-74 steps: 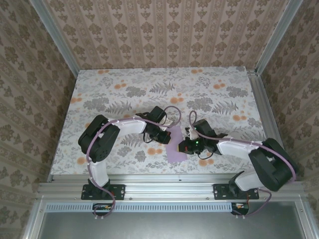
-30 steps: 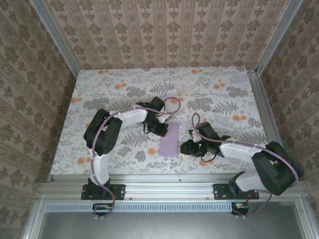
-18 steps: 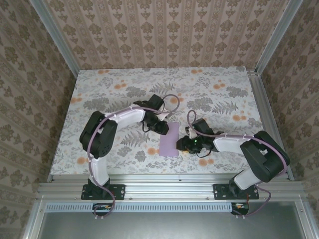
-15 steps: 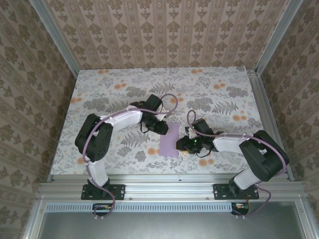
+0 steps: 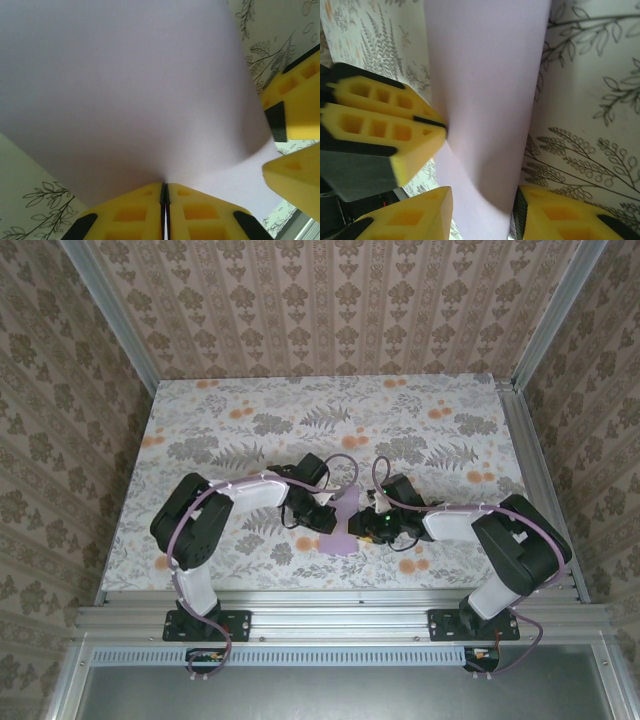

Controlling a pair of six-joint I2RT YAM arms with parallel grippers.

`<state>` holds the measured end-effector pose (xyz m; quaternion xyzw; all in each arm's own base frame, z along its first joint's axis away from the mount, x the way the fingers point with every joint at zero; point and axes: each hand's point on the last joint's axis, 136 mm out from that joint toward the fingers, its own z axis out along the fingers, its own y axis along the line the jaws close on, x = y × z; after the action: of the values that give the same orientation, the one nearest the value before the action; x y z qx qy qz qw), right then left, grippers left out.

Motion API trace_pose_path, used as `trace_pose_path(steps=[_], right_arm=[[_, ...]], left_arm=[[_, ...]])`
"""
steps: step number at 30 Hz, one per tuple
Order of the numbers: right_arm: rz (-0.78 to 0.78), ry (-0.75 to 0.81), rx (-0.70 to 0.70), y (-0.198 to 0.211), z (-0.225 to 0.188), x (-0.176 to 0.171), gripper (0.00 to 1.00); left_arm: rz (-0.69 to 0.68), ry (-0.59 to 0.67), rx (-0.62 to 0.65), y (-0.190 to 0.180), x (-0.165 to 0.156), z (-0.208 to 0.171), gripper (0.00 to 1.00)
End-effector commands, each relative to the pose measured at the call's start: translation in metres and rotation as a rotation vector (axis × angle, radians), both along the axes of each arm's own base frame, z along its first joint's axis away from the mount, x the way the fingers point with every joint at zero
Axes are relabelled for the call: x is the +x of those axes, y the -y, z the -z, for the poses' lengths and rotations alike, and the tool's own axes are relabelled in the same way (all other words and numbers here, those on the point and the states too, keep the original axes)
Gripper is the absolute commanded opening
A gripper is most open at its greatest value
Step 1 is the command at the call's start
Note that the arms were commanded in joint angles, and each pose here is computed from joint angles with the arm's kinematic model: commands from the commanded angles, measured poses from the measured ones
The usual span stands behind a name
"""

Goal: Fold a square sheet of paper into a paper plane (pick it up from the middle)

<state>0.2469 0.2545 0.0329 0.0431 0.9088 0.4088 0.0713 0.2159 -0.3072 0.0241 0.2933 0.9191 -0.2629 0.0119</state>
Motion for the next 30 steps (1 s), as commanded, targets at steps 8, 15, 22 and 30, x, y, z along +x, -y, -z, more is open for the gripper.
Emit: trace_pose_path(steps=[8,15,22,30], right_arm=[[0.021,0.009,0.083,-0.017,-0.011,0.023,0.38],[0.015,0.001,0.086,-0.022,-0.006,0.031,0.27],[0.003,0.011,0.094,-0.022,-0.013,0.029,0.05],[-0.006,0.078,0.168,-0.027,-0.06,0.033,0.0]], left_arm=[[0.011,-0.03,0.056,-0.014,-0.011,0.023,0.09],[0.011,-0.019,0.024,-0.01,-0.008,0.013,0.09],[-0.03,0.042,-0.052,-0.004,0.01,-0.024,0.18],[-0.162,0.128,-0.188,-0.015,0.038,-0.088,0.37]])
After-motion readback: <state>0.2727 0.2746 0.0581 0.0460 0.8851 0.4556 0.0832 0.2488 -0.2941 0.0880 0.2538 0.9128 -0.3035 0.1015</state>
